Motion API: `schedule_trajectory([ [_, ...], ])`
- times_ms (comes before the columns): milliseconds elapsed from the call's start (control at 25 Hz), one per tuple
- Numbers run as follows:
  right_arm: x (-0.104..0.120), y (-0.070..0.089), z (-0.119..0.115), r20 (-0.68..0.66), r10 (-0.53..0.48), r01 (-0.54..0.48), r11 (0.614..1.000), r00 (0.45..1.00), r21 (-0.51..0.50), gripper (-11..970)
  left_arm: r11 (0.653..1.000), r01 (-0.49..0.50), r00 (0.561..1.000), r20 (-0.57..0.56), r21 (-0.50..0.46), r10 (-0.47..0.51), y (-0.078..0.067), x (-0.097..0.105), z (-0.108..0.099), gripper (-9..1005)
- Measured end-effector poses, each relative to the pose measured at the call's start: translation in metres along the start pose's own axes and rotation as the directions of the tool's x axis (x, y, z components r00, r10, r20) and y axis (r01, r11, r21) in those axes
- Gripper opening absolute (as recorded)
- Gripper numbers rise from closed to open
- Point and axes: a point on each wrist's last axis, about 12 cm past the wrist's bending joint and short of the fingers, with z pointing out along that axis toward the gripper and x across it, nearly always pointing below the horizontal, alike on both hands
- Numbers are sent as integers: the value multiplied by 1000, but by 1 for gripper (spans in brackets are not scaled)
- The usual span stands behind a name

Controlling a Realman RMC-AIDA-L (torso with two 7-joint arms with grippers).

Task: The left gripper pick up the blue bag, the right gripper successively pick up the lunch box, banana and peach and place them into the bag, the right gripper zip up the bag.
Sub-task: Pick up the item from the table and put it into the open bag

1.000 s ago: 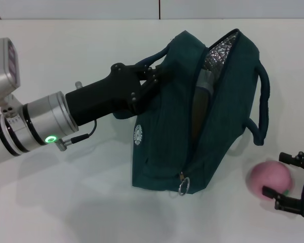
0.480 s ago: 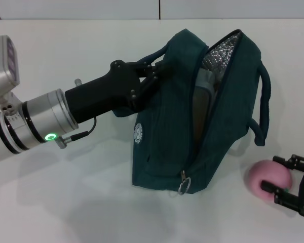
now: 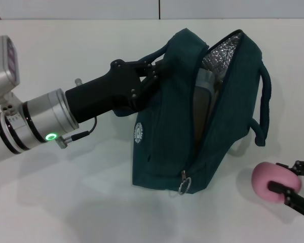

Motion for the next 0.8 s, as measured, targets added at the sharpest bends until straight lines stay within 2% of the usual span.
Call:
schedule_trajectory([
  [200, -20, 6, -3, 149, -62, 77, 992, 987, -97, 317, 1000, 1, 1000, -1, -9, -1, 0, 1, -3, 43],
  [360, -34, 5, 6, 262, -112, 136, 988, 959, -76, 287, 1000, 0, 1000, 5, -8, 0, 0, 1, -2, 42],
  [480, -45, -5, 20, 336, -144, 155, 988, 931, -8, 259, 1000, -1, 1000, 8, -11, 1, 0, 0, -2, 42],
  [640, -60, -21, 41, 436, -143, 129, 990, 889, 62, 236, 1000, -10, 1000, 9, -8, 10, 0, 0, -1, 42],
  [800, -83, -36, 72, 524, -71, 84, 996, 849, -1, 218, 1000, -14, 1000, 11, -6, 14, 0, -1, 0, 43],
])
